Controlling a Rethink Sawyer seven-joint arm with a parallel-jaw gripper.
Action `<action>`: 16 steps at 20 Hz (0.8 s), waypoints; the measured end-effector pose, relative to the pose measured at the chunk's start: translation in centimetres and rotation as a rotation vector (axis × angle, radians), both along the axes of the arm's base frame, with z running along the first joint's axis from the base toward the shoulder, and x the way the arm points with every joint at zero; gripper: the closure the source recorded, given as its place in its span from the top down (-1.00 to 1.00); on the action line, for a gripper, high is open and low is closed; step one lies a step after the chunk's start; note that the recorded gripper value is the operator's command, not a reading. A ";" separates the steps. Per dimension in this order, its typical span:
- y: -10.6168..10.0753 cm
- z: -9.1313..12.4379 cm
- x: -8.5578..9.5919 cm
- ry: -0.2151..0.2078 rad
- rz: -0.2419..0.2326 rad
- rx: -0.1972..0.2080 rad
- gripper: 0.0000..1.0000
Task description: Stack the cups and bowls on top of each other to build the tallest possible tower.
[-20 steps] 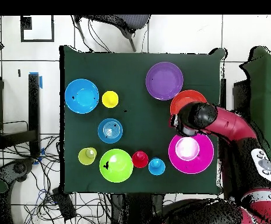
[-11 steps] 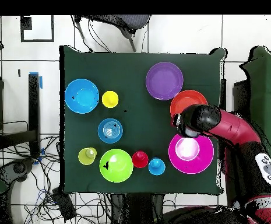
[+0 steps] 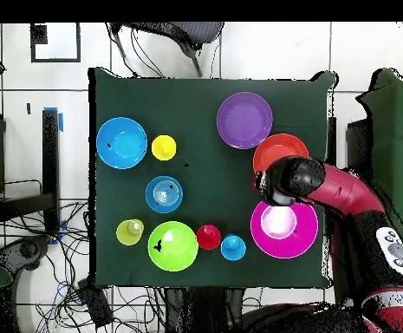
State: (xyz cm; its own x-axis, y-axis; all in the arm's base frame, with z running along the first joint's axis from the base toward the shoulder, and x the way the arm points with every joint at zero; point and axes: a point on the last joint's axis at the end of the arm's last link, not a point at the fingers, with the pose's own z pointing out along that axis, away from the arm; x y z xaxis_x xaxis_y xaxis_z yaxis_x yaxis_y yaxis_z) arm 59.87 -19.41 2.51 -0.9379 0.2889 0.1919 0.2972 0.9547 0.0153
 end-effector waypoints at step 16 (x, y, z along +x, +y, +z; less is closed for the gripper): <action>2.7 -2.5 -0.4 0.181 0.056 -0.006 1.00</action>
